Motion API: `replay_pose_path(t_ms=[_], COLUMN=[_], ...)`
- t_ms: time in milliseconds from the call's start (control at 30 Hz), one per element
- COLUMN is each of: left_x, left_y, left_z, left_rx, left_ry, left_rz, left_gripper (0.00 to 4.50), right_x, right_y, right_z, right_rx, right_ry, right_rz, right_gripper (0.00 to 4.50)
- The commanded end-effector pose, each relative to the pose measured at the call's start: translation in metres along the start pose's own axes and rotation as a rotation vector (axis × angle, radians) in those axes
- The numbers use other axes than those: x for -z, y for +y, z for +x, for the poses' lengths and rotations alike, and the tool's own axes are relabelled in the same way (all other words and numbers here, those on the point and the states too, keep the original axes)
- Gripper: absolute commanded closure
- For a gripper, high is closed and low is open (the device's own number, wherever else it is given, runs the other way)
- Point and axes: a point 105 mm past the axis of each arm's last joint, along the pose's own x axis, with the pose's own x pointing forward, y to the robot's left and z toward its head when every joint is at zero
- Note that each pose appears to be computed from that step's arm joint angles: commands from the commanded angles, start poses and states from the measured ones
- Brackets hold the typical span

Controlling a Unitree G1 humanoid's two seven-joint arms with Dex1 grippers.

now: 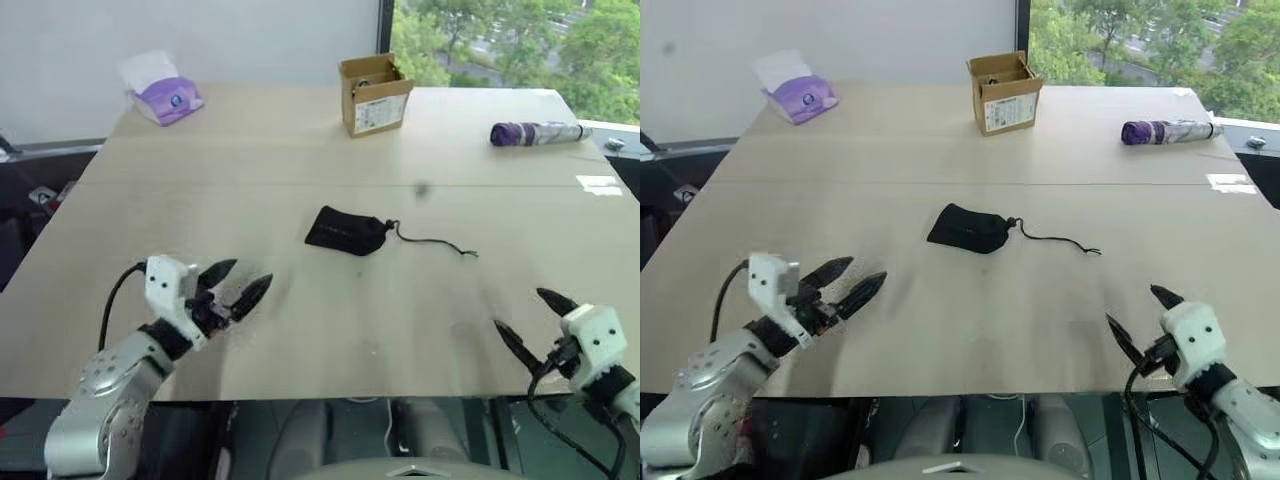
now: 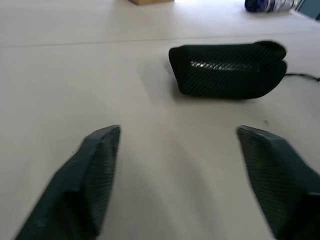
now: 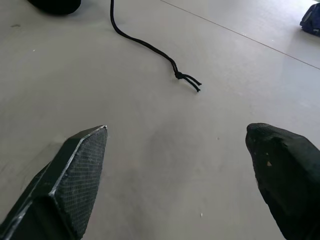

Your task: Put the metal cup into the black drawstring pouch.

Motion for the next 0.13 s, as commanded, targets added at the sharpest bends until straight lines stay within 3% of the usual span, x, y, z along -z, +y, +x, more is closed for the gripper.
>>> replay_pose_path(t_ms=[33,133], left_x=[-0.0176,-0.0187], left_y=[-0.0026,-0.0028], left_z=[-0.0036,-0.0052], left_rx=[-0.027,-0.038], left_ry=[-0.060,-0.060], left_rz=[0.046,0.054], left_gripper=[0.04,0.04], right_x=[-0.0141,-0.0121], right_y=[-0.0065,-0.0042], right_z=[-0.0051,-0.0053], right_rx=[0.038,0.019], right_ry=[-0.051,-0.041], right_rz=[-0.034,-0.030], right_gripper=[0.00,0.00])
